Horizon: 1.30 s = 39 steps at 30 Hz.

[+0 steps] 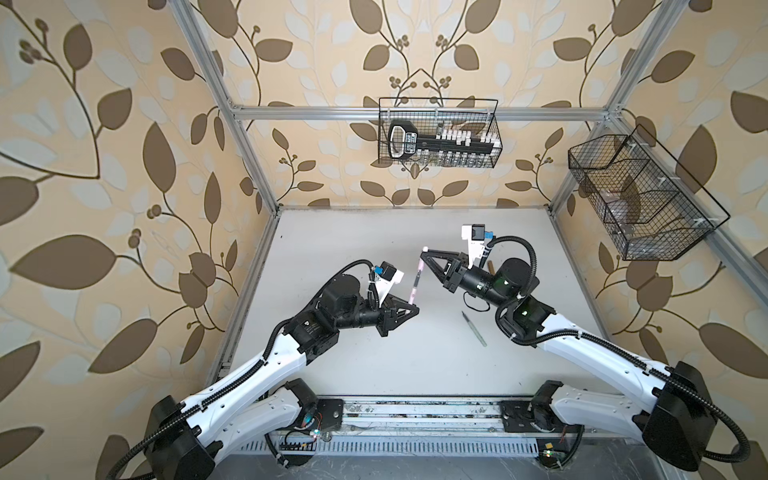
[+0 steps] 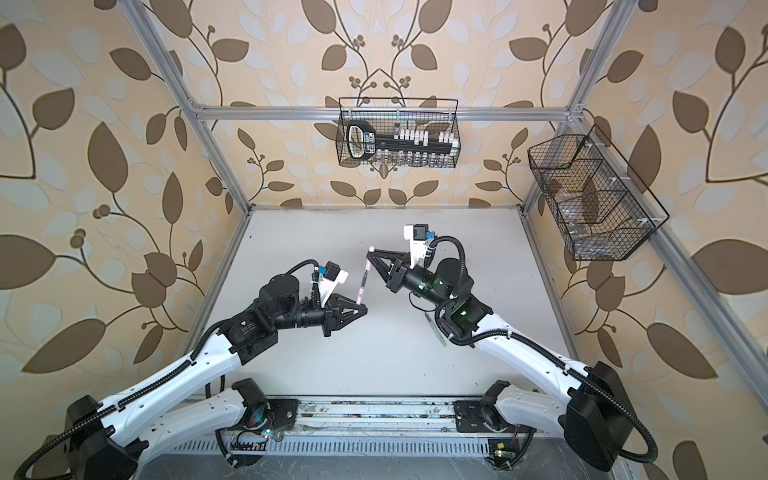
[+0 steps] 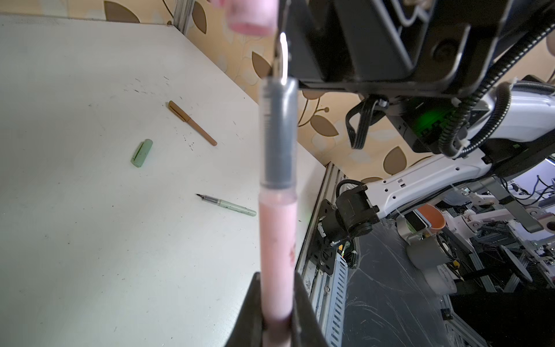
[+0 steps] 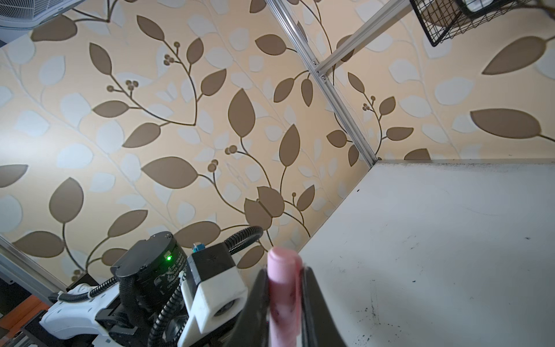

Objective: Insert the pens into the pen caps
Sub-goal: 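Lower the pink cap down over the pen nib with the right gripper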

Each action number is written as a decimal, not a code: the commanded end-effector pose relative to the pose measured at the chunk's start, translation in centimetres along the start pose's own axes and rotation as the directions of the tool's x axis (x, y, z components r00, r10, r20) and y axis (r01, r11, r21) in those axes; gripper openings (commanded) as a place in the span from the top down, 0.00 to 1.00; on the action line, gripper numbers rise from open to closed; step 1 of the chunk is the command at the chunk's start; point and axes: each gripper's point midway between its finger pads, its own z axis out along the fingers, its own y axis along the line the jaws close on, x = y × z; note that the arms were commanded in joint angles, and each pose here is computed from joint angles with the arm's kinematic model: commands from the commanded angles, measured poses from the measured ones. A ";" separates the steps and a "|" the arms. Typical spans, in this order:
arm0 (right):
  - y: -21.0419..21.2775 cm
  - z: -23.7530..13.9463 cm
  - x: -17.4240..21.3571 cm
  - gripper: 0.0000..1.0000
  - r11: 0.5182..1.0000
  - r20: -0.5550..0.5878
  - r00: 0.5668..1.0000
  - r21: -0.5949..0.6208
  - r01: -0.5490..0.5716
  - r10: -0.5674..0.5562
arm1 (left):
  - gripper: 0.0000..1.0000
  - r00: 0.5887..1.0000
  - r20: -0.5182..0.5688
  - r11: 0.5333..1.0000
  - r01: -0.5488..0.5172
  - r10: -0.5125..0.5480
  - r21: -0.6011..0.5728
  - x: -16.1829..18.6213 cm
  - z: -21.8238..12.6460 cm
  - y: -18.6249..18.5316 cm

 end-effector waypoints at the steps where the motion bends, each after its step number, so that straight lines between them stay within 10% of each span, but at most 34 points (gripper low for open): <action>1: 1.7 -0.3 -2.2 0.83 0.999 0.057 0.998 -0.044 0.027 -0.024 | 1.00 0.997 0.053 0.999 -0.051 0.050 0.018 -2.2 -0.4 -1.2; 39: 1.5 -0.6 0.2 0.83 0.999 0.000 1.000 -0.035 0.008 -0.008 | 1.00 0.995 0.068 0.997 -0.074 0.074 0.002 -2.5 -0.7 -1.2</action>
